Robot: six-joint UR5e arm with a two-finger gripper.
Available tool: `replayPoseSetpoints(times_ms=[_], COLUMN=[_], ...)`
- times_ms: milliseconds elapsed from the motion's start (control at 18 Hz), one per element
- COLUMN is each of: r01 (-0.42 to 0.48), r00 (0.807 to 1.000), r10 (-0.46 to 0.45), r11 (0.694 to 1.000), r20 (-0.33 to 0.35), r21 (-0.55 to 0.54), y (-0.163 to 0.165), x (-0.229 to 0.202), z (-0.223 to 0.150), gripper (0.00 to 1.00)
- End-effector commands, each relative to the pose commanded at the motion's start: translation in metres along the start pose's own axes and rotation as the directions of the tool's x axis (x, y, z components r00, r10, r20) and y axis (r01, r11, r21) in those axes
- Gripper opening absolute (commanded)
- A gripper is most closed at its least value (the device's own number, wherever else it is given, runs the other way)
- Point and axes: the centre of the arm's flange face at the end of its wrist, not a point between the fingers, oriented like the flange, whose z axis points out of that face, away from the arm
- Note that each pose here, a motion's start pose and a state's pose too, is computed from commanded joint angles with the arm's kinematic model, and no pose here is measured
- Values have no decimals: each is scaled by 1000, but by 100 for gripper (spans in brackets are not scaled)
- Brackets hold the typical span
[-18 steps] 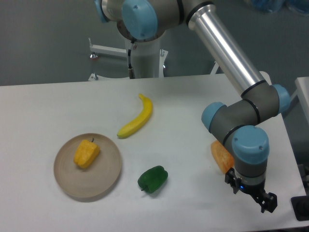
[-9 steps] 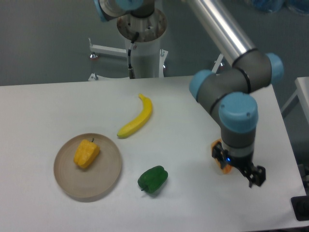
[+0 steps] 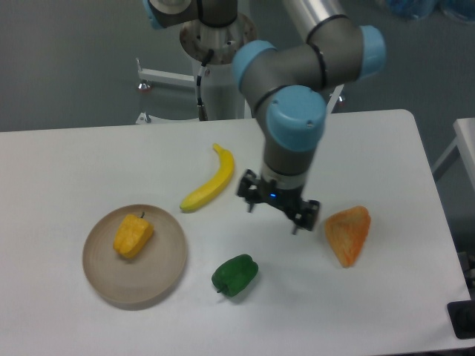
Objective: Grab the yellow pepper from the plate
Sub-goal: 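Move the open gripper over the yellow pepper on the plate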
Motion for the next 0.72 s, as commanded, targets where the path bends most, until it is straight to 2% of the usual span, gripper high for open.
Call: replayPoseSetpoints(times_ms=[111, 333, 722], r01=[2, 10, -28], r00=[1000, 1000, 999], r10=[-2, -11, 27], r11=[1000, 998, 996], r20=[-26, 17, 23], r21=[-3, 66, 82], y=[-8, -14, -26], x=[22, 68, 138], z=[17, 46, 86], gripper=[100, 100, 100])
